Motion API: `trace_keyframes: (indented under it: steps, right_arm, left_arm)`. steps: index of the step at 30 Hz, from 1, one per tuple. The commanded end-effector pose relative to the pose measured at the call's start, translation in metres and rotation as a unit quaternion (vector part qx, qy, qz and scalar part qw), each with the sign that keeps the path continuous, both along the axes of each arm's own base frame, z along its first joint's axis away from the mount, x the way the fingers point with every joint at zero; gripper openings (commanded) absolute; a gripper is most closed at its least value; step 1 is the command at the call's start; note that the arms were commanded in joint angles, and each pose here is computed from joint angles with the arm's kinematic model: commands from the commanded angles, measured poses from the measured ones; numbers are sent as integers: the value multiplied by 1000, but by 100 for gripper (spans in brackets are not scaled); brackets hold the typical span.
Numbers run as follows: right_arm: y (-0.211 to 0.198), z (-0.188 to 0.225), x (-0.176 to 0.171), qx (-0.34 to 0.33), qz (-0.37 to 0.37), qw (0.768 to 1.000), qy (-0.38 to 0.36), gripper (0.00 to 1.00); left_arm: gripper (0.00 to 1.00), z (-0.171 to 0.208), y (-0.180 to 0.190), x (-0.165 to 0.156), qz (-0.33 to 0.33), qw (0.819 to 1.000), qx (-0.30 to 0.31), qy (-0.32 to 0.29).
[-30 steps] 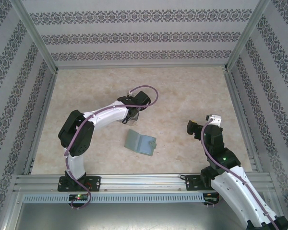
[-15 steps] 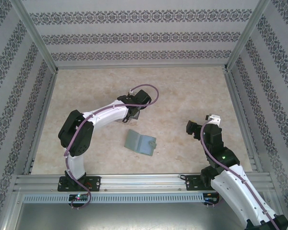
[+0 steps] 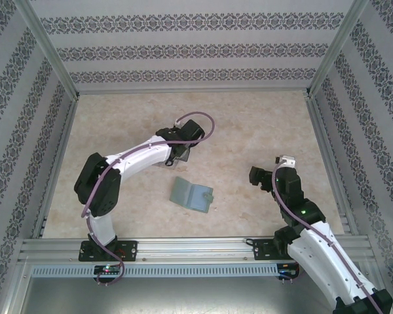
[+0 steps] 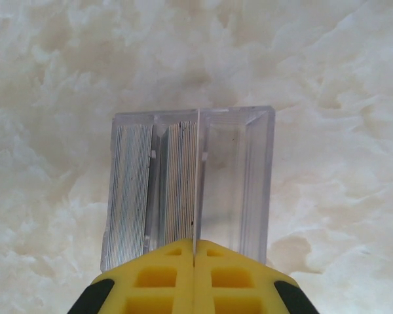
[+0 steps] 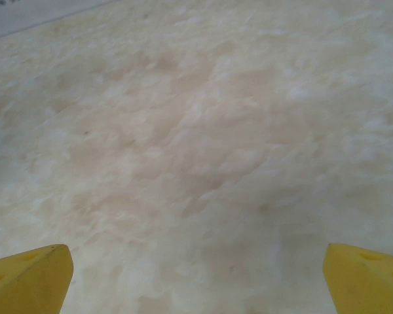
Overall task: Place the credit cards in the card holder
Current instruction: Pick up the credit card from the storage box, then pass the credit card.
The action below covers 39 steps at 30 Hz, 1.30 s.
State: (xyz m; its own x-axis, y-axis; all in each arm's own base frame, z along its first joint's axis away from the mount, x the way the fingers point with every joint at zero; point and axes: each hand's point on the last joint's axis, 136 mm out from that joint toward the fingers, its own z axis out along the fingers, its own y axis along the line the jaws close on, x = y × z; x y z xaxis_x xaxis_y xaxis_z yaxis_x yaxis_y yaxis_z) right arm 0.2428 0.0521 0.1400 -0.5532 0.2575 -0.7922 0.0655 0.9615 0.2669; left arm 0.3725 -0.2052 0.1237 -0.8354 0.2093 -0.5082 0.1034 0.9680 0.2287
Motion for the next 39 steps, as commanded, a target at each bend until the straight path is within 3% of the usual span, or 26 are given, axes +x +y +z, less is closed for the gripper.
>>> trace_keyframes:
  steps: [1,7,10,13,15,17,21,24,27,31,35,39]
  right_arm:
    - [25,14,7,71,36,997,1,98]
    - [73,21,14,185,99,976,53,98]
    - [100,40,15,248,152,955,58,98]
    - [125,64,14,324,200,923,59,95]
    - [139,75,15,389,213,895,57,94]
    - [148,79,16,432,213,875,56,92]
    - [168,87,11,446,223,865,62,88]
    - [173,83,15,453,197,867,66,71]
    - [168,73,20,474,155,864,66,68]
    - [164,60,23,486,122,863,68,57]
    - [160,47,20,495,95,860,80,61]
    - [161,46,18,502,93,856,84,61]
  left_arm:
    - [1,28,1,-9,-5,1000,-26,-15]
    - [0,50,-2,-23,-14,996,-82,-32]
    - [0,64,-24,-42,-53,983,-177,-21]
    - [0,81,-51,-64,-82,945,-317,-12]
    - [0,95,-72,-79,-104,906,-410,1]
    - [0,104,-84,-88,-112,878,-465,12]
    - [0,114,-104,-99,-122,829,-544,45]
    - [0,116,-115,-102,-120,794,-593,59]
    - [0,109,-119,-100,-111,784,-606,70]
    - [0,107,-122,-100,-112,774,-619,72]
    - [0,102,-118,-98,-98,780,-614,63]
    - [0,100,-120,-96,-88,770,-628,68]
